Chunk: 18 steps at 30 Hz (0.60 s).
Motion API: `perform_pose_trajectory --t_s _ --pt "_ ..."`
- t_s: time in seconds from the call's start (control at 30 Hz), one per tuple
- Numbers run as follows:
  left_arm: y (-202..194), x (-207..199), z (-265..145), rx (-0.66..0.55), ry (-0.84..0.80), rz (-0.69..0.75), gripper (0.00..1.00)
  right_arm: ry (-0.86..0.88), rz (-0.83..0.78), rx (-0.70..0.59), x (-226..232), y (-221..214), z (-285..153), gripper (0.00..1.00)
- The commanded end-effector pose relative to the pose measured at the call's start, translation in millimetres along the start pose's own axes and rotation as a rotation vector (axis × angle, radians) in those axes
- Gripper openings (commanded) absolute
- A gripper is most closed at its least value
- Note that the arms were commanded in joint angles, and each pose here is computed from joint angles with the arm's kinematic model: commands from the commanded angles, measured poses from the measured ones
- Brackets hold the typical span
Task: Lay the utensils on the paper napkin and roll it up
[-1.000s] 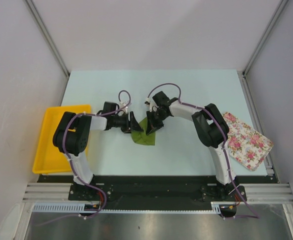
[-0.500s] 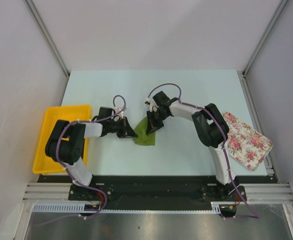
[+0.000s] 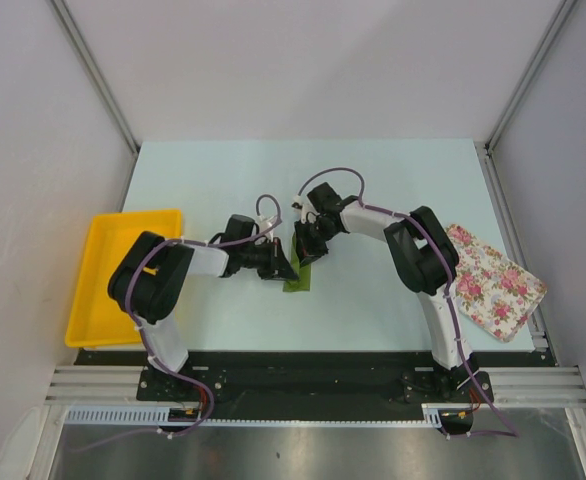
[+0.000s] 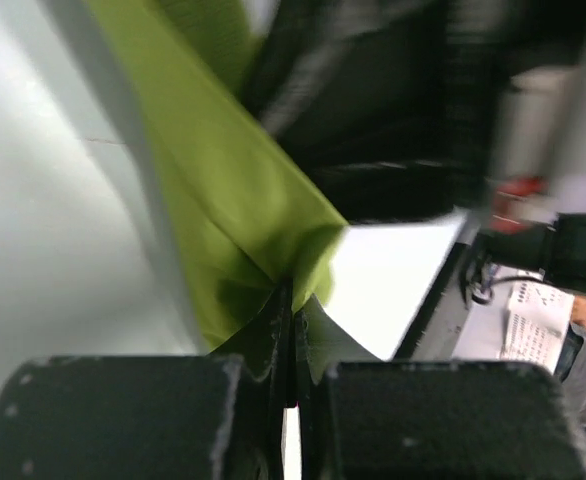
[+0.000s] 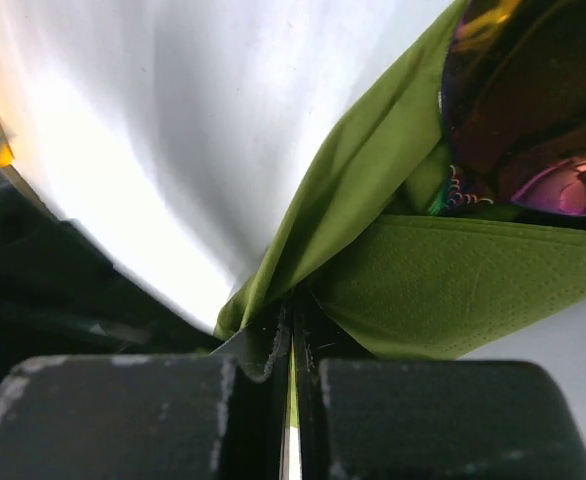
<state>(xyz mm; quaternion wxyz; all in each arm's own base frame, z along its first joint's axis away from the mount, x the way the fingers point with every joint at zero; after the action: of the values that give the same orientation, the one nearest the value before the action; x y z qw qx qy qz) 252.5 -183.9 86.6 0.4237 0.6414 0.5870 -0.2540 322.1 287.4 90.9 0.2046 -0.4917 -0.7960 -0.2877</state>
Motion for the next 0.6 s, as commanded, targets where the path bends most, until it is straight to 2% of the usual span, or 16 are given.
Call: perform_pose_trajectory --t_s 0.0,0.2,0.37,0.57 --pt "-7.5 8.8 14.9 0.037 0.046 -0.054 0.02 -0.175 0.027 0.034 -35.1 -16.6 15.8 0.0" --pt "-13.9 27.4 19.2 0.053 0.157 -0.107 0.0 -0.121 0.03 0.006 -21.6 -8.0 3.0 0.0" --pt "-13.4 29.4 18.7 0.062 0.187 -0.114 0.0 0.019 0.032 -0.098 5.4 13.0 -31.2 0.11" --pt "-14.4 26.8 16.5 0.053 0.182 -0.12 0.0 0.174 0.089 -0.179 11.0 18.2 -72.3 0.13"
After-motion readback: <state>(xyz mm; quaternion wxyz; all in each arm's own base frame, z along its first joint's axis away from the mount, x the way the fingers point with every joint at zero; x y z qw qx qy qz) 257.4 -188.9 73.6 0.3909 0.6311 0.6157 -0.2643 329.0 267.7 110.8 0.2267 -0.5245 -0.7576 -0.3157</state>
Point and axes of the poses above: each gripper's point midway between its finger pads, its own z axis out along the fingers, its own x axis along the line the jaws close on, y = z × x, the point moved 10 cm from there along -z, back along the fingers, and after that the axes turned 6 degrees about -z, right-handed, at the moved point
